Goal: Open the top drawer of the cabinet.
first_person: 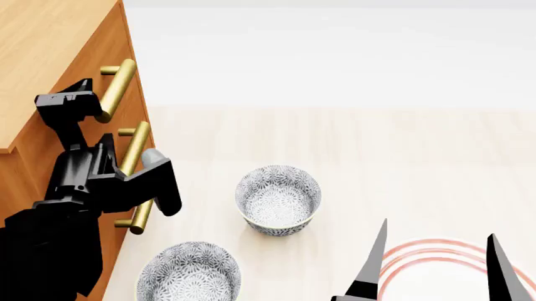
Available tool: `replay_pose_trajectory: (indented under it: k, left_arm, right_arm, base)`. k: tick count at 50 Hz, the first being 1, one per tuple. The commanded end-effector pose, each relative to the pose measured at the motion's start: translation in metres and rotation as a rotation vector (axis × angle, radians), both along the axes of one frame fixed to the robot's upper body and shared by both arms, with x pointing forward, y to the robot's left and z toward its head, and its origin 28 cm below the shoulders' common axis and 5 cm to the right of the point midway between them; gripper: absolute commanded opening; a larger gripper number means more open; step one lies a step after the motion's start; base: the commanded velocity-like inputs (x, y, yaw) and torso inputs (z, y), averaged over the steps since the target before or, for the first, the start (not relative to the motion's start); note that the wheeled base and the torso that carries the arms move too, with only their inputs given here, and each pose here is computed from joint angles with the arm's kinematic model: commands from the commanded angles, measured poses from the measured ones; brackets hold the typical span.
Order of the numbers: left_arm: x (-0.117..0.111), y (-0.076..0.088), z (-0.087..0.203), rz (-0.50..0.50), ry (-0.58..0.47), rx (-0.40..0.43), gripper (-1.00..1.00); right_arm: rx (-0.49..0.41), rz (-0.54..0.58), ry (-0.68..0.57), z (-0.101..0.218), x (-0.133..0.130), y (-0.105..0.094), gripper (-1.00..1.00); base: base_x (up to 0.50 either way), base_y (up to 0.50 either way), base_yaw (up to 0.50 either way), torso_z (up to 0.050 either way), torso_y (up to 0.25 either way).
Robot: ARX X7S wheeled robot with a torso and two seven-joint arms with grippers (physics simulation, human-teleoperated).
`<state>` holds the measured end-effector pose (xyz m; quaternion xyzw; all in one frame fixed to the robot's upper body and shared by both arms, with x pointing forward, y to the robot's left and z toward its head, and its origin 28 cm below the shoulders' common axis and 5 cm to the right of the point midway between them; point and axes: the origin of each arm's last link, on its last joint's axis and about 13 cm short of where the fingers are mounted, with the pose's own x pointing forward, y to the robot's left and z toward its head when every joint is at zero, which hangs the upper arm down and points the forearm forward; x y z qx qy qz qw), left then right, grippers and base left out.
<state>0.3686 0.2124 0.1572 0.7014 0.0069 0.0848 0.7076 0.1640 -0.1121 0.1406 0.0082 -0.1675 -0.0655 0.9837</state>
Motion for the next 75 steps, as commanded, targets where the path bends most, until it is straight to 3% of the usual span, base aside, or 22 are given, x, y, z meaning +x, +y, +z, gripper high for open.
replay_pose_trajectory:
  k: [1,3,4,25,75]
  left_arm:
    - [0.003,0.003,-0.001,0.019,0.008,-0.004,1.00]
    - [0.003,0.004,-0.001,0.019,0.008,0.000,1.00]
    - [0.003,0.004,-0.001,0.020,0.007,-0.002,-1.00]
    - [0.003,-0.001,-0.004,0.001,0.001,-0.010,-1.00]
    - [-0.019,-0.046,0.002,-0.160,-0.013,0.026,-1.00]
  right_arm:
    - [0.000,0.000,0.000,0.000,0.000,0.000,1.00]
    - [-0.001,0.001,0.002,-0.001,0.001,0.000,1.00]
    - [0.000,0.001,0.001,-0.001,0.001,0.000,1.00]
    - [0.000,-0.001,0.001,-0.001,0.000,-0.001,1.00]
    - [0.005,0.004,-0.006,0.001,-0.001,-0.001,1.00]
  base:
    - [0.00,0.00,0.00,0.000,0.000]
    - [0.00,0.00,0.00,0.000,0.000]
    - [0.00,0.00,0.00,0.000,0.000]
    - [0.00,0.00,0.00,0.000,0.000]
    - [-0.01,0.00,0.00,0.000,0.002]
